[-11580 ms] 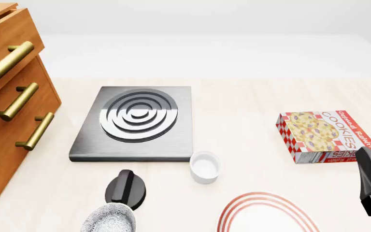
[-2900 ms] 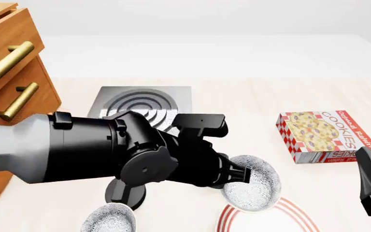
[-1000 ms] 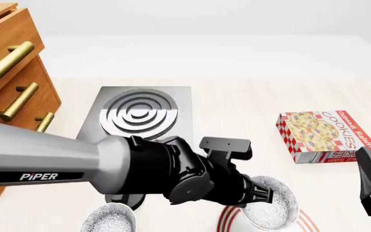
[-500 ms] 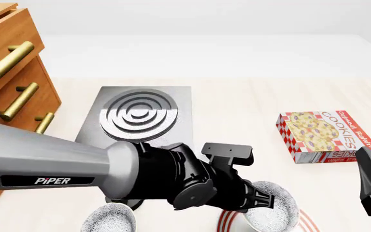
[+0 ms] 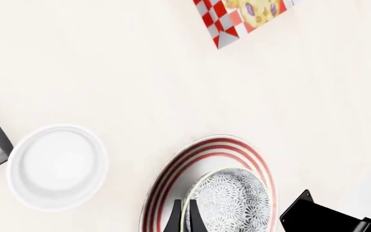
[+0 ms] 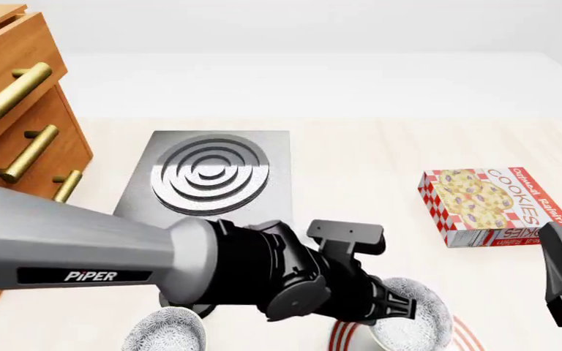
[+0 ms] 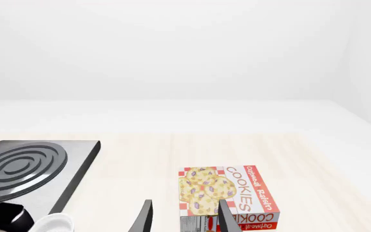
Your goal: Pick the akita bowl on the wooden cabinet and place it on the plate.
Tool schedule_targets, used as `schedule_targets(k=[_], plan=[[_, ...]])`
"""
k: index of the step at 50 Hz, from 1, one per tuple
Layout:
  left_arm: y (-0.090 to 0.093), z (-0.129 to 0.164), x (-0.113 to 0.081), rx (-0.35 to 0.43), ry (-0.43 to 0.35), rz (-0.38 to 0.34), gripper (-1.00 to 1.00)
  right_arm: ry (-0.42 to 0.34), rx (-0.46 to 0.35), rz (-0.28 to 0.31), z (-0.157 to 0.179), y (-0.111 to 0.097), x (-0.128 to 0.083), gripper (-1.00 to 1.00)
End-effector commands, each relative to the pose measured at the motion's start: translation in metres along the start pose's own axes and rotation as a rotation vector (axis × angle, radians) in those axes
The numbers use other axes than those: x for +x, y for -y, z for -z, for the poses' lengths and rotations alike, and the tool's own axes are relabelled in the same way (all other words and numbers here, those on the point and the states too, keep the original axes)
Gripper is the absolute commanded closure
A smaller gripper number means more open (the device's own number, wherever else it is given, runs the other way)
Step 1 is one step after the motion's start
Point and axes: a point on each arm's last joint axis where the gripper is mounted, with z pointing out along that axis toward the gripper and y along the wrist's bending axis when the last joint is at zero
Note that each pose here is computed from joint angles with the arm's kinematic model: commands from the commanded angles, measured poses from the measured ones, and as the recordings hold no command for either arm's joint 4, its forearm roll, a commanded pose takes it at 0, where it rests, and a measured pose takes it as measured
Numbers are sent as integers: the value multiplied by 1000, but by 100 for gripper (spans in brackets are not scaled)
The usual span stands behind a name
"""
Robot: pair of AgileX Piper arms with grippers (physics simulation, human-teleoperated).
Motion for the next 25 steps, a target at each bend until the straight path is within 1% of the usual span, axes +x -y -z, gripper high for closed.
schedule_targets(k=[1, 16, 25], plan=[[2, -2, 1, 7, 0, 7, 100, 0, 0, 0, 0, 0, 0, -100], [6, -5, 2, 9, -5, 13, 100, 0, 0, 0, 0, 0, 0, -100], [4, -7, 1, 7, -5, 17, 100, 0, 0, 0, 0, 0, 0, -100]])
